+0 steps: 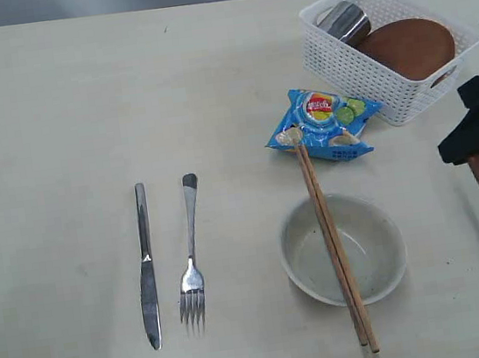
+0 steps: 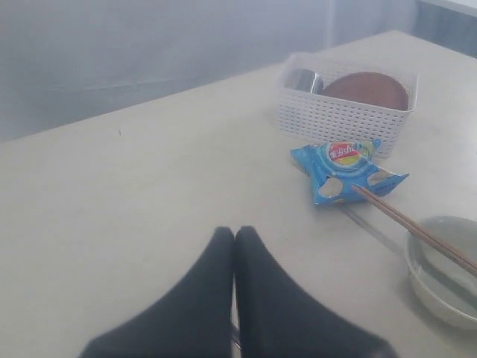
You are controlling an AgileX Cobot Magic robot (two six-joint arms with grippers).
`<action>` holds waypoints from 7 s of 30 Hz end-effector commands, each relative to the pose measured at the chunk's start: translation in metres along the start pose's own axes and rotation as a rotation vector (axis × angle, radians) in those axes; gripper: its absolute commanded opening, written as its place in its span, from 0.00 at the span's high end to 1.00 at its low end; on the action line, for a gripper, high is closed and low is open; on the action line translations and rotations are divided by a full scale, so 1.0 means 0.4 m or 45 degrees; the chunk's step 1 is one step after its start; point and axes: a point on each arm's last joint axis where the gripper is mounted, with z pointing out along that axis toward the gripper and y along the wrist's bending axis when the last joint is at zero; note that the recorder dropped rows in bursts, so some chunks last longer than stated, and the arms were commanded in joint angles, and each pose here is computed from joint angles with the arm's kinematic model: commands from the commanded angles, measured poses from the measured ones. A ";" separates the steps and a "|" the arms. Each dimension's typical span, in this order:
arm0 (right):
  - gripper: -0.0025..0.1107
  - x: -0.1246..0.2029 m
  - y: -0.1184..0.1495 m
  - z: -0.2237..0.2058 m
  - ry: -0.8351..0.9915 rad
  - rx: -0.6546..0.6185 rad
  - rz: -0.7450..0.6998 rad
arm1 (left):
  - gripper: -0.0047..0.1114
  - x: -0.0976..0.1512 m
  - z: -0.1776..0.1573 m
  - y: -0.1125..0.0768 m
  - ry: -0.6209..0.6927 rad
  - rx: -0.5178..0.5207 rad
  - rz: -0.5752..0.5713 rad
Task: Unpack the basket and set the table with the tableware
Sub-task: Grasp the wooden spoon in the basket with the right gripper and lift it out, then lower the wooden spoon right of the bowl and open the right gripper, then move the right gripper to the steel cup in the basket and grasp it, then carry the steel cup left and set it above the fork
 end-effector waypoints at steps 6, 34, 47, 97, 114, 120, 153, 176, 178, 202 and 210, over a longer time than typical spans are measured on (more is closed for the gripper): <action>0.98 -0.006 -0.060 0.089 0.007 -0.053 0.091 | 0.96 -0.007 -0.004 -0.001 -0.027 0.007 -0.002; 0.60 -0.021 -0.141 0.188 -0.020 -0.034 0.255 | 0.96 -0.007 -0.004 -0.001 -0.026 0.006 0.001; 0.60 -0.066 -0.108 0.132 -0.052 -0.120 0.272 | 0.96 -0.007 -0.004 -0.001 -0.026 0.006 0.001; 0.51 -0.660 -0.051 0.153 -0.245 0.079 -0.454 | 0.96 -0.007 -0.004 -0.001 -0.027 0.008 -0.042; 0.73 -0.641 -0.063 0.190 -0.147 -0.031 -0.398 | 0.96 -0.007 -0.004 -0.001 -0.027 0.008 -0.045; 0.97 -0.636 -0.060 0.190 -0.119 -0.049 -0.400 | 0.96 -0.007 -0.004 -0.001 -0.027 0.008 -0.045; 0.98 -0.540 0.370 0.006 -0.149 0.131 -0.793 | 0.96 -0.008 -0.004 0.000 -0.036 0.000 -0.008; 0.98 -0.340 0.705 0.466 0.106 0.352 -1.093 | 0.96 -0.012 -0.044 0.026 -0.109 -0.138 0.112; 0.98 -0.348 0.688 0.486 0.100 0.363 -1.051 | 0.96 -0.011 -0.044 0.027 -0.101 -0.141 0.111; 0.98 -0.351 0.660 0.582 0.084 0.364 -1.057 | 0.96 0.004 -0.034 0.022 -0.124 -0.112 0.105; 0.98 -0.361 0.704 0.565 0.017 0.336 -1.100 | 0.96 0.004 -0.034 0.022 -0.124 -0.112 0.105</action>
